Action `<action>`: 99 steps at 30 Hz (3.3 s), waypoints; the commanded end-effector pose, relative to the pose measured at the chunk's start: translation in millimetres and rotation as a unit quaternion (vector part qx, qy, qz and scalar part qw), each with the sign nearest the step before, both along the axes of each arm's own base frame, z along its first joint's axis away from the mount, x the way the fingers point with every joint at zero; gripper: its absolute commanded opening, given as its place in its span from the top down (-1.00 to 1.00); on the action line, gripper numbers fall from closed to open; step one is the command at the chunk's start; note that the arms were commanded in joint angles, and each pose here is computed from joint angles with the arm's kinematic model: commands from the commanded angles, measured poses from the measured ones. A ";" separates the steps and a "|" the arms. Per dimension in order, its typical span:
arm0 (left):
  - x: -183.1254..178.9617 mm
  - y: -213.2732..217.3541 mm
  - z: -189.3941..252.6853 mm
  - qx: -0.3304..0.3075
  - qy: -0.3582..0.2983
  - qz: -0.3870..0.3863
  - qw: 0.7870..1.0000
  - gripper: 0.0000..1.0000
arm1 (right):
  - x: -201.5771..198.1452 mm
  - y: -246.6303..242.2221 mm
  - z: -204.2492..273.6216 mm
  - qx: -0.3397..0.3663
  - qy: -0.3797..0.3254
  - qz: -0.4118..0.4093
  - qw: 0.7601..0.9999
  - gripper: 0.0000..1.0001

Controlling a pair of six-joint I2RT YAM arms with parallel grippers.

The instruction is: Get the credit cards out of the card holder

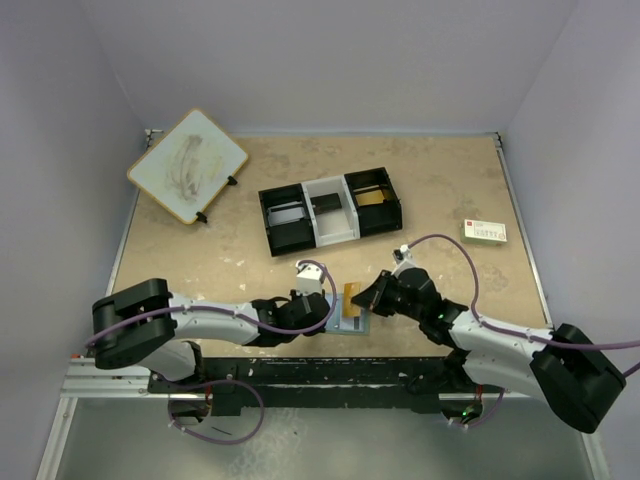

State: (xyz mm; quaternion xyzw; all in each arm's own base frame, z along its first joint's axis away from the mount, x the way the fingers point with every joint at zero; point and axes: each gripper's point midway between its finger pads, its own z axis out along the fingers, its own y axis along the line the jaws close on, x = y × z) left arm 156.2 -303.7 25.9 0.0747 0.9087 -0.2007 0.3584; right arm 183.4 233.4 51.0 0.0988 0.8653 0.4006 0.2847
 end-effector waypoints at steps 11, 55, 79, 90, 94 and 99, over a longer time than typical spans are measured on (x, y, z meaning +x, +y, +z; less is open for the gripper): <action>3.0 -0.4 30.7 -0.031 -0.022 0.000 0.999 0.47 | 15.2 -0.5 16.1 -0.016 -0.059 0.003 0.998 1.00; 130.1 227.8 164.4 0.164 -0.120 0.236 0.950 -0.42 | 161.6 -109.2 184.4 -0.309 -0.506 -0.026 0.805 1.00; 121.0 256.6 165.1 0.202 -0.138 0.280 0.928 -0.47 | 295.0 -90.8 81.5 -0.511 -0.524 0.350 0.584 1.00; 121.7 257.7 163.8 0.209 -0.137 0.280 0.927 -0.47 | 302.3 -84.9 133.1 -0.529 -0.586 0.307 0.531 1.00; 122.1 257.2 163.6 0.210 -0.137 0.279 0.927 -0.47 | 296.3 -77.5 120.5 -0.511 -0.585 0.342 0.529 1.00; 121.6 256.5 162.8 0.208 -0.136 0.276 0.928 -0.47 | 293.8 -71.5 99.9 -0.493 -0.578 0.368 0.537 1.00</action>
